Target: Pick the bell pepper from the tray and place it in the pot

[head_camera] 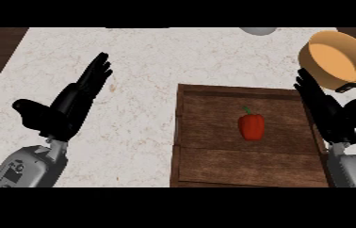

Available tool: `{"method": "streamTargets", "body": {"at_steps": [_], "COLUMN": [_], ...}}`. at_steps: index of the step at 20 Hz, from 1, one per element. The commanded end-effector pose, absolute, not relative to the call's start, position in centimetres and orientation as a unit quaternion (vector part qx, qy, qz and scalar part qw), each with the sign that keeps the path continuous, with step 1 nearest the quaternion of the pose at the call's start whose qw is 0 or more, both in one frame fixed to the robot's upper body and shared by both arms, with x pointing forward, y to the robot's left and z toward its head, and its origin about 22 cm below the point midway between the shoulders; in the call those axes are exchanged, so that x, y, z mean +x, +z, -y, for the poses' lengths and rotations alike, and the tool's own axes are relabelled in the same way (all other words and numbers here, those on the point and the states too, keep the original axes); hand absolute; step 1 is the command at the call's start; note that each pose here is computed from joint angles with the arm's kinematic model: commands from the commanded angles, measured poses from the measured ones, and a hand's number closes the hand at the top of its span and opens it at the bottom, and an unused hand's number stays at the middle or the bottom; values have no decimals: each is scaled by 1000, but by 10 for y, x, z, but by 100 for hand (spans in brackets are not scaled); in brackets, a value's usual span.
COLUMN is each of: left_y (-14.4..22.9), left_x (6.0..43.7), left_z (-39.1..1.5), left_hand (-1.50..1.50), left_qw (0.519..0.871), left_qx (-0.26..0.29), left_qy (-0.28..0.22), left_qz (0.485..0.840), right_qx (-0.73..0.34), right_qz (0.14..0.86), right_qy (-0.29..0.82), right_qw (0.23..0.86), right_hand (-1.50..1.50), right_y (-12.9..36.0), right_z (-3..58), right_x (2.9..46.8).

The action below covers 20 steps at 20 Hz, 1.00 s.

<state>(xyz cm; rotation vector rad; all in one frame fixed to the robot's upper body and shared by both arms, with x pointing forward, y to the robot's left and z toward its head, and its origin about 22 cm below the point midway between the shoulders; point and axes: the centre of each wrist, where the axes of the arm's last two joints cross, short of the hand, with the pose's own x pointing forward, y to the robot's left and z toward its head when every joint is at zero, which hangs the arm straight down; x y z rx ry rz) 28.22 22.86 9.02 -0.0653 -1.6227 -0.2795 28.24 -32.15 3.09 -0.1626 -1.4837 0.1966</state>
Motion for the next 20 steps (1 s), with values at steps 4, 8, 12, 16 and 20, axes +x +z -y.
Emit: {"method": "streamTargets", "body": {"at_steps": [4,8,12,16,20], "left_y": [63,44,19,18,6], "left_x": [266,255,236,234,232], "left_z": [-250,-258,-244,-242,-231], "left_hand": [0,0,0,0,0], "left_qw": [678,689,676,663,664], "left_qx": [52,82,85,68,59], "left_qy": [-45,21,35,25,21], "left_qz": [732,719,731,745,745], "right_qx": [-151,-425,-389,-372,-397], "right_qz": [861,788,847,881,854], "right_qy": [116,33,27,37,87], "right_qw": [471,445,360,289,325], "right_hand": [150,-150,-150,-150,-150], "right_y": [118,125,86,79,89], "right_z": [330,403,339,289,266], "right_x": [275,247,201,164,115]}}
